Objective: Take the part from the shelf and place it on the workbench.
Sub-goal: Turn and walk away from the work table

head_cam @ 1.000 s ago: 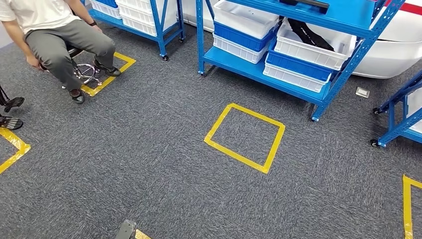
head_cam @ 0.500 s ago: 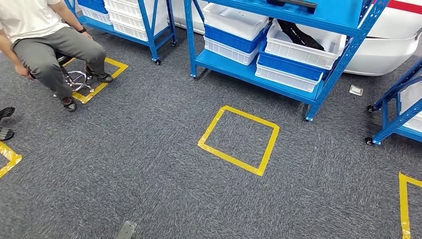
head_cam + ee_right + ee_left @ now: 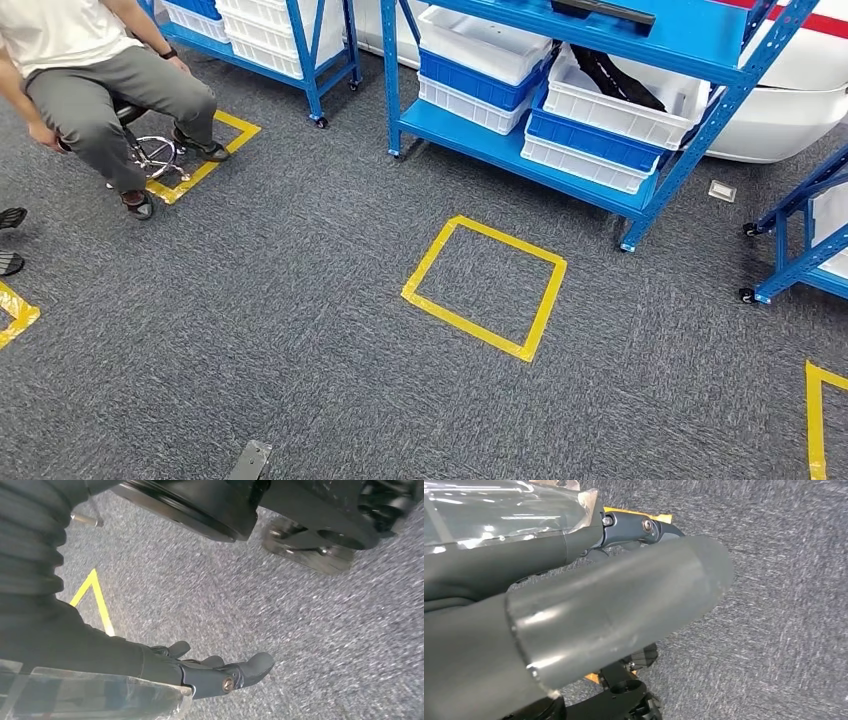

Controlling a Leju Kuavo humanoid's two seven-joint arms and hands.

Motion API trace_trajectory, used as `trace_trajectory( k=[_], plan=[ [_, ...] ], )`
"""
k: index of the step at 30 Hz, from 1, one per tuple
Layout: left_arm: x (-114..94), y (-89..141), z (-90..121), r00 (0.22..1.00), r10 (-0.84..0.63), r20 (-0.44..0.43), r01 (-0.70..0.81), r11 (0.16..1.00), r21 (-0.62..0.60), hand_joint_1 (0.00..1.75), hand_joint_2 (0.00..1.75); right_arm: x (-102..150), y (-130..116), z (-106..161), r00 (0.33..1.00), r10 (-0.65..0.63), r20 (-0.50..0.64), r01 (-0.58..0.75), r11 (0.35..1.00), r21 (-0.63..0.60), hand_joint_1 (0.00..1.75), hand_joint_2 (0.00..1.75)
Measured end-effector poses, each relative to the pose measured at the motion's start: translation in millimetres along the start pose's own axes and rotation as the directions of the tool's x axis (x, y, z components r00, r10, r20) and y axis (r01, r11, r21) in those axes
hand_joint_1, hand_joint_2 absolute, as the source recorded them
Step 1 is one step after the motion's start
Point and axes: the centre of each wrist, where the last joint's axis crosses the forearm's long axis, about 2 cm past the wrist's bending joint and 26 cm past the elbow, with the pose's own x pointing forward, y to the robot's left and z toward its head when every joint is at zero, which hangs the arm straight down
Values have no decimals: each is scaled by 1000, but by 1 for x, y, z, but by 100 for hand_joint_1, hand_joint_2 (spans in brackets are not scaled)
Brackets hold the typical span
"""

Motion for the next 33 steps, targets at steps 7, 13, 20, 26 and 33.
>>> trace_trajectory(
  k=[7, 13, 20, 26, 33],
  plan=[
    [2, 1, -1, 1000, -3, -2, 3, 1000, 1, 0, 0, 0, 2, 1, 1000, -1, -1, 1, 1000, 5, 0, 175],
    [1, 1, -1, 1000, -5, -4, 5, 1000, 0, 0, 0, -1, 3, 1, 1000, 0, -2, 0, 1000, 6, 0, 175],
    [2, 1, -1, 1000, -5, -2, 5, 1000, 1, 0, 0, -3, 4, 1, 1000, -1, -6, 1, 1000, 8, 0, 175],
    [2, 2, -1, 1000, -6, 0, 6, 1000, 3, 0, 0, 3, -2, 0, 1000, -9, 8, 9, 1000, 4, 0, 175],
    [2, 1, -1, 1000, -6, 3, 6, 1000, 1, 0, 0, -2, 1, 0, 1000, -6, -3, 6, 1000, 11, 0, 175]
  ],
)
